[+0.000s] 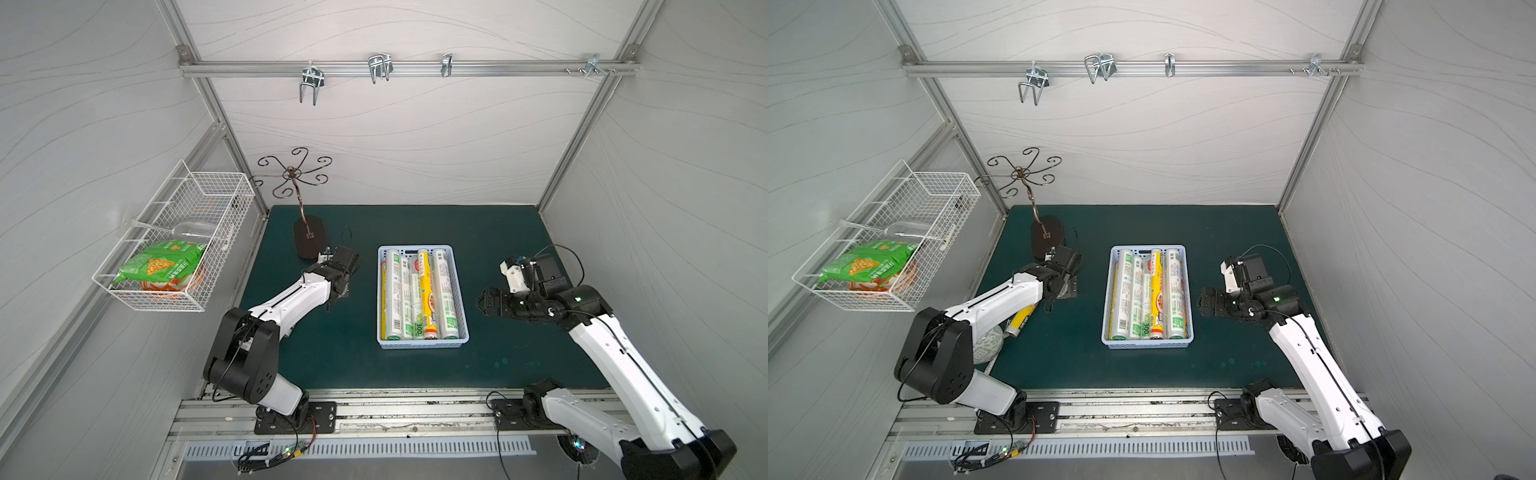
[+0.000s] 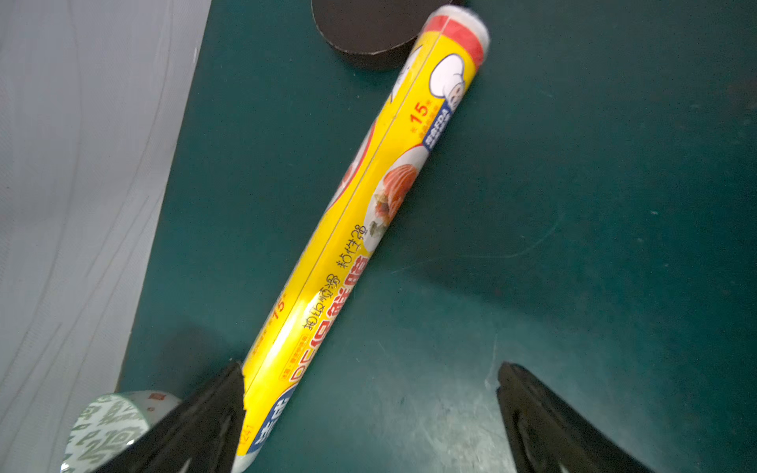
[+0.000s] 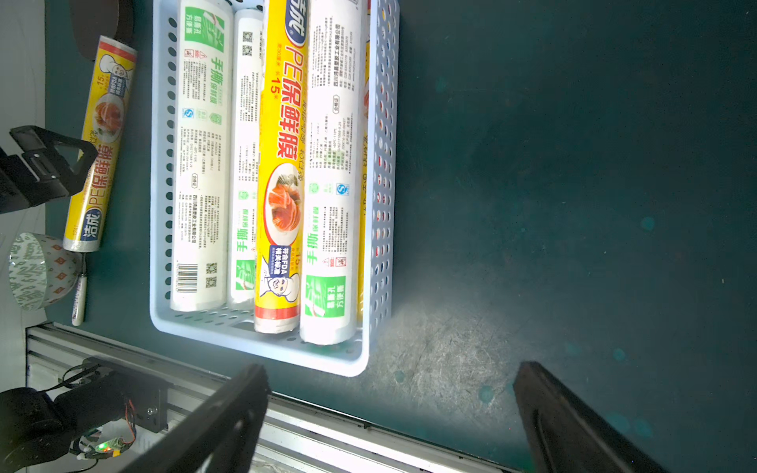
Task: Put the plastic wrap into the basket
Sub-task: Pick up the plastic wrap from the center of the board.
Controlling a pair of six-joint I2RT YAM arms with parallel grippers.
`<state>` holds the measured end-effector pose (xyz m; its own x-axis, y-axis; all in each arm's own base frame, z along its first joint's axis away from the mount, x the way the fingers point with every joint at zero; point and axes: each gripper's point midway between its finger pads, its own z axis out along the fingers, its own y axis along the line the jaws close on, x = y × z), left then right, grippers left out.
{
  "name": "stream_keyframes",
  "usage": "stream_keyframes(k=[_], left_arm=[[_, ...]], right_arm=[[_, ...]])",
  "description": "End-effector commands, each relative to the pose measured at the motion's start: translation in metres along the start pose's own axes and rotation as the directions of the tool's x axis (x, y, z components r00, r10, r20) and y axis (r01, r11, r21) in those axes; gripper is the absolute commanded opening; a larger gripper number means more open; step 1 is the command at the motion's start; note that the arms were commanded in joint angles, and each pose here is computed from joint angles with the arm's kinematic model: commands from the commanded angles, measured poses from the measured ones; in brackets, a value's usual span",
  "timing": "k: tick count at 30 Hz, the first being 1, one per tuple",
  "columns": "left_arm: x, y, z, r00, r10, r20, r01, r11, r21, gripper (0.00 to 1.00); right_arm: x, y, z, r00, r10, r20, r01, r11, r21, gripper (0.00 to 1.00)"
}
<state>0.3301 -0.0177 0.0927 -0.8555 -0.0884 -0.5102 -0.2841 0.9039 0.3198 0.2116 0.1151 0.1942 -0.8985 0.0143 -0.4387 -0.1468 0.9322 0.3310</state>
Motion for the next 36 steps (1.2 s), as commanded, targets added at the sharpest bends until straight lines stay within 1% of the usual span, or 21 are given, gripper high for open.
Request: stream_keyframes(k=[1,6,11,14,25,28,33,36], left_arm=[[-0.004,-0.005,0.015,0.997,-0.072,-0.009,0.072,0.995,0.072,0.99],[-0.001,-0.002,0.033,0.990,-0.121,-0.070,0.128,0.987,0.100,0.99],[-0.002,0.002,0.043,0.977,-0.180,-0.116,0.194,0.973,0.126,0.99],[-0.004,0.006,0.048,0.972,-0.199,-0.129,0.215,0.968,0.129,0.99],[-0.007,0.017,0.065,0.955,-0.232,-0.185,0.256,0.960,0.117,0.99],[-0.006,0.015,0.068,0.953,-0.223,-0.203,0.251,0.960,0.124,0.99],[0.000,0.000,0.066,0.945,-0.221,-0.239,0.270,0.943,0.194,0.99],[0.005,-0.004,0.065,0.942,-0.216,-0.255,0.273,0.939,0.212,0.98]], right_arm=[[0.001,-0.001,0.002,1.000,-0.002,0.000,0.002,1.000,-0.004,0.99],[0.002,-0.001,0.003,1.000,-0.001,-0.004,0.001,1.000,-0.005,0.99],[0.002,-0.001,0.002,1.000,-0.002,-0.003,0.002,1.000,-0.006,0.99],[0.002,-0.001,0.002,1.000,-0.003,-0.002,0.003,1.000,-0.006,0.99],[0.002,0.000,0.003,1.000,-0.004,-0.001,0.004,1.000,-0.009,0.99],[0.002,0.000,0.003,1.000,-0.006,-0.002,0.006,1.000,-0.010,0.99],[0.001,0.001,0.004,1.000,-0.007,-0.002,0.007,1.000,-0.014,0.99],[0.001,0.000,0.005,1.000,-0.006,-0.005,0.006,1.000,-0.012,0.99]])
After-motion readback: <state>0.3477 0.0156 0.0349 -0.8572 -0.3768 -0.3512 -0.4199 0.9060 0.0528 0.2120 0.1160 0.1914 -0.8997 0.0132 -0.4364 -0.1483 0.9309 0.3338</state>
